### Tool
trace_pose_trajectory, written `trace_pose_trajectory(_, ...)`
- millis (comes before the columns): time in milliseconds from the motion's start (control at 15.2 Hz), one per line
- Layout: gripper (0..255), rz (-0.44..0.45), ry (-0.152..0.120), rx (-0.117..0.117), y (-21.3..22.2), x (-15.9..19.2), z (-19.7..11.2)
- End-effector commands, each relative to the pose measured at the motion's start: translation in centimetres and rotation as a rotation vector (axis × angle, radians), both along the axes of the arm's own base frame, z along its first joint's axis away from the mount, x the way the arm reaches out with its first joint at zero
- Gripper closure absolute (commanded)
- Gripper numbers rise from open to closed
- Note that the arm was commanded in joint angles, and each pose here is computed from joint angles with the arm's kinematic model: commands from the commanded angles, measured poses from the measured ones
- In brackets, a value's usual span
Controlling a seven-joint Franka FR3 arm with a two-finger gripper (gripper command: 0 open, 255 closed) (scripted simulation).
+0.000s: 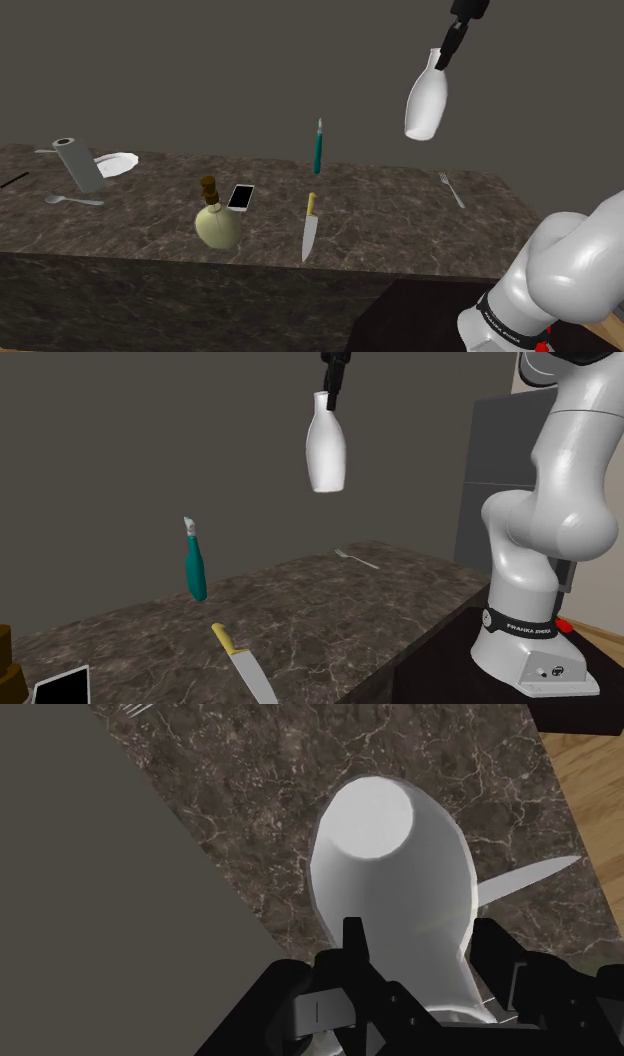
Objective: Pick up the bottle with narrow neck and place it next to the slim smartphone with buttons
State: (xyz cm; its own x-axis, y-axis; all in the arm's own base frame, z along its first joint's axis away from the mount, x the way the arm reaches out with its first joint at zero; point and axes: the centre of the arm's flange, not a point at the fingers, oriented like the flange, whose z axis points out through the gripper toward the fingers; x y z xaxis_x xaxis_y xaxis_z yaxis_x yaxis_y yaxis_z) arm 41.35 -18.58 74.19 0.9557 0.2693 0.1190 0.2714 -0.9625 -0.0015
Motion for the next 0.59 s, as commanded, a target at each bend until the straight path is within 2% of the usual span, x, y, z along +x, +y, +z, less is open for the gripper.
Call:
trace_pose_trajectory(0, 255, 0.000, 0.000, 0.000, 1.6, 0.8, -0.7)
trace_pose_trajectory(528, 255, 0.000, 0.000, 0.000, 10.1, 5.5, -4.9)
